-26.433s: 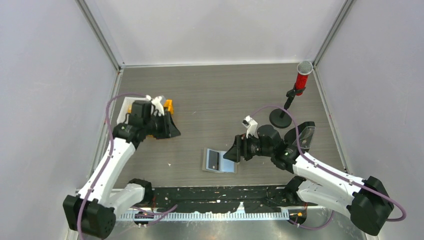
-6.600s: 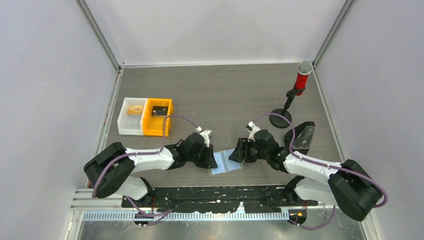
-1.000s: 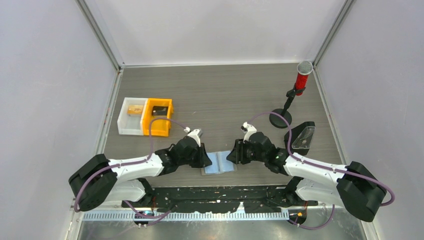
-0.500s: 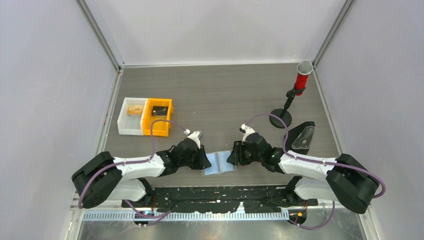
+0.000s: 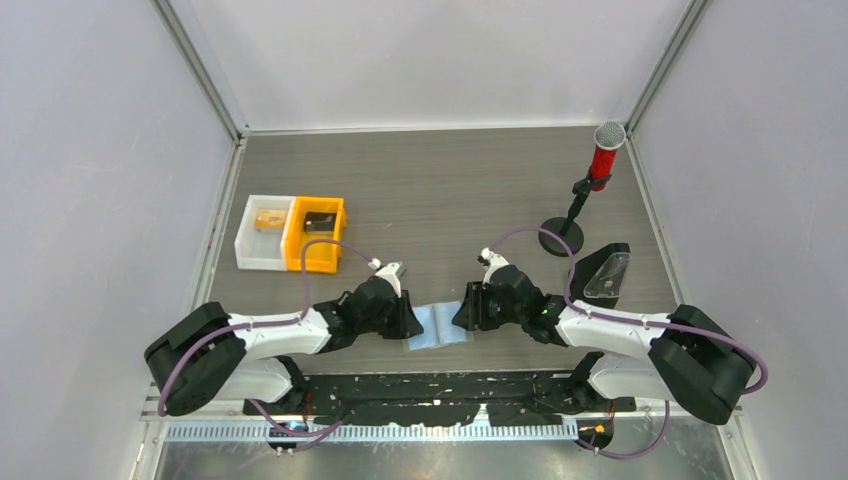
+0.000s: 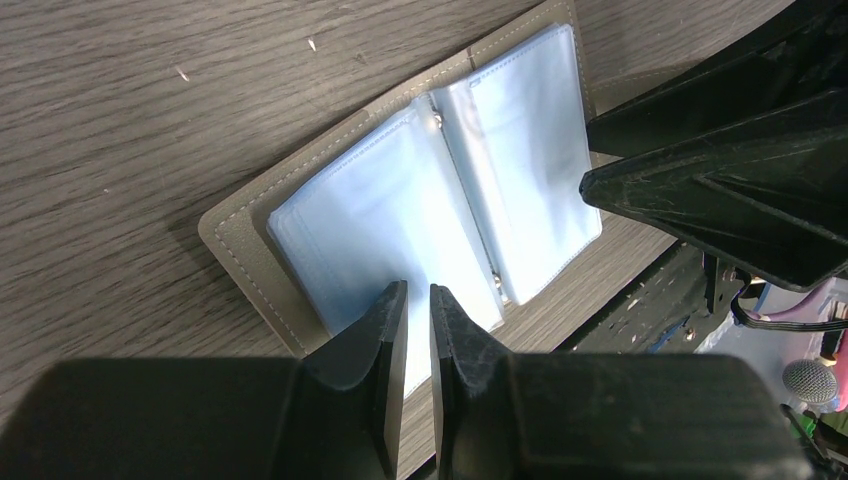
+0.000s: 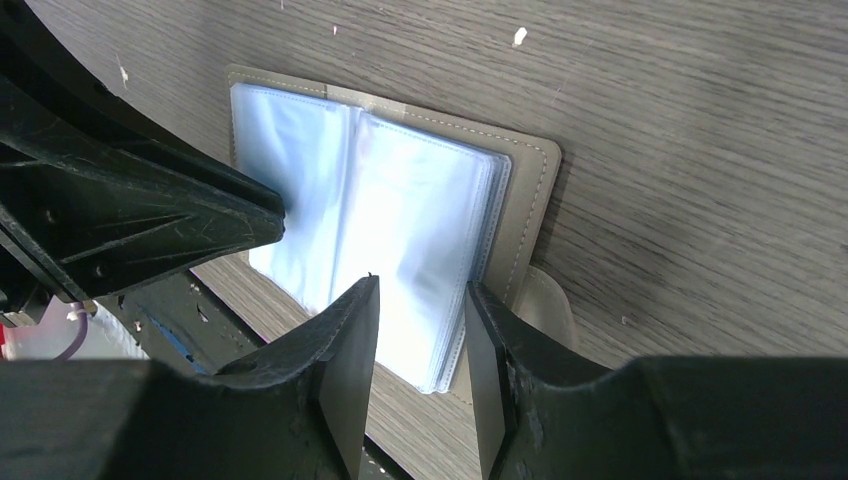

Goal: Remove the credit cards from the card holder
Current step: Remove the credit card from the card holder.

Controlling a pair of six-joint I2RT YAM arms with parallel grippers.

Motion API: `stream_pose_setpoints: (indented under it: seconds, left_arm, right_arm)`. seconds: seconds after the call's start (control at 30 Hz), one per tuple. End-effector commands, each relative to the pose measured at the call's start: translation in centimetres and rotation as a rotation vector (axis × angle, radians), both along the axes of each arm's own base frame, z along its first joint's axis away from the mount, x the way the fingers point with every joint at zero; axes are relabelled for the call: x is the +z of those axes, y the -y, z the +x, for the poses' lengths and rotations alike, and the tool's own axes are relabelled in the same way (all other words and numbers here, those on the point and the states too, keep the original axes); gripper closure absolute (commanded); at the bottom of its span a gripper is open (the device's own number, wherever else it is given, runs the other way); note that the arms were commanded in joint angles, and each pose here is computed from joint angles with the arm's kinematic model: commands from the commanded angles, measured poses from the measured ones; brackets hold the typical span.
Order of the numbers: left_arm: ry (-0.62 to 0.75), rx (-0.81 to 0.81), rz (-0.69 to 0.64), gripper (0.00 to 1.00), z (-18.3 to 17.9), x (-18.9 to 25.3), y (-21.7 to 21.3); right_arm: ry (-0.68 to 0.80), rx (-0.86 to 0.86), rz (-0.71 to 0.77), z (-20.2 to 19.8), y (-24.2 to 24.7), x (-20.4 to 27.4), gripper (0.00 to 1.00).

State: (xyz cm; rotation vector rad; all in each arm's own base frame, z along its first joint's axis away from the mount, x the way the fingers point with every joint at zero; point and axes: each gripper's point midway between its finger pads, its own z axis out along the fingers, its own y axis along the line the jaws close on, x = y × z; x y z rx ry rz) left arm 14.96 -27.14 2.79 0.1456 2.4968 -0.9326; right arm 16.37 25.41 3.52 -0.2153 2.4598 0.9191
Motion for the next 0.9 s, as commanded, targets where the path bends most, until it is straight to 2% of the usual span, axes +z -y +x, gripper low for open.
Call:
stream_pose_setpoints:
  seconds: [0.0, 0.4, 0.87]
  left_arm:
    - [-0.006, -0.004, 0.022, 0.83, -0.3, -0.9, -0.4]
    - [-0.008, -0.007, 0.014, 0.83, -0.4, -0.7, -0.3]
    - [0.005, -0.012, -0.020, 0.83, -0.3, 0.6, 0.2]
  right_arm:
    - [0.043, 0.004, 0.076, 1.0, -1.6, 2.2, 0.56]
    - [0.059, 0.032, 0.183, 0.5, -2.6, 4.6, 0.59]
    - [0.048, 0.064, 0.241, 0.0, -3.7, 5.7, 0.62]
